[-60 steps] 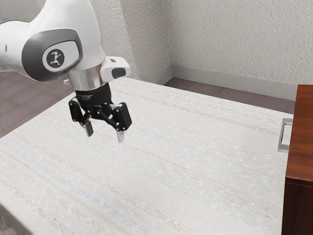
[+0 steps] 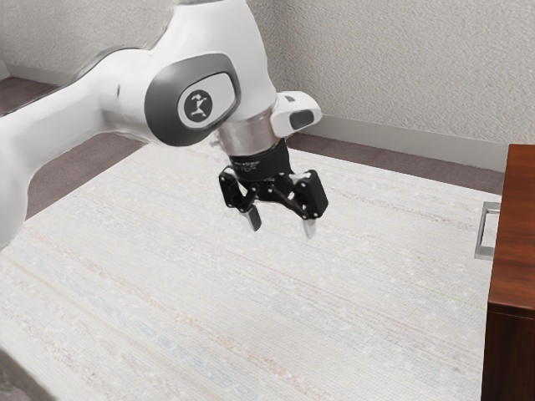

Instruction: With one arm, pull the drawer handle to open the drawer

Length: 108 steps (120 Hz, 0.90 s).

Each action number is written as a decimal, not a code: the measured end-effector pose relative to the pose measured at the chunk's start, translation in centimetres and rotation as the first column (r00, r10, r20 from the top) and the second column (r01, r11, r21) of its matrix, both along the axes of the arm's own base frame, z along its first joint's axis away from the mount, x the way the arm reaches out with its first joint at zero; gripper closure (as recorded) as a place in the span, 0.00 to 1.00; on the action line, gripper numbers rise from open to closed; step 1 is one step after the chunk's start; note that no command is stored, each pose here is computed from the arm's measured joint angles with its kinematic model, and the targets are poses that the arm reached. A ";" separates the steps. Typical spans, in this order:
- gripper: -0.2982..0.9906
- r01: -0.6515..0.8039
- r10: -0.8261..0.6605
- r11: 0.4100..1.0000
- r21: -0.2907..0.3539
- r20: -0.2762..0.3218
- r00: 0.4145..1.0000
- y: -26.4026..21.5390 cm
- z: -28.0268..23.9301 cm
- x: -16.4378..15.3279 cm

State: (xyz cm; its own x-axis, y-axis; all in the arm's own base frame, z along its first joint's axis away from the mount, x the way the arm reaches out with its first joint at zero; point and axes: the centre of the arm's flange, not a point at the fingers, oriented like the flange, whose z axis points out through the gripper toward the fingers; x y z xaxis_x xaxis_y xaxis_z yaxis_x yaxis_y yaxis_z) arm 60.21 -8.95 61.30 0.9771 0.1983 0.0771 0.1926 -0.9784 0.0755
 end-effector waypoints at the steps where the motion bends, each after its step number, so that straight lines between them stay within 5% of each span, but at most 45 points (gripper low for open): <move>1: 0.23 -0.003 0.003 1.000 -0.003 0.005 1.000 -0.1 0.0 0.3; 32: 0.23 -0.072 0.079 0.995 -0.072 0.096 0.992 -2.3 -2.9 7.0; 50: 0.23 -0.072 0.084 0.990 -0.122 0.098 0.992 -3.7 -3.7 7.1; 108: 0.23 0.003 0.014 0.995 -0.102 0.162 0.987 -5.7 -3.4 7.4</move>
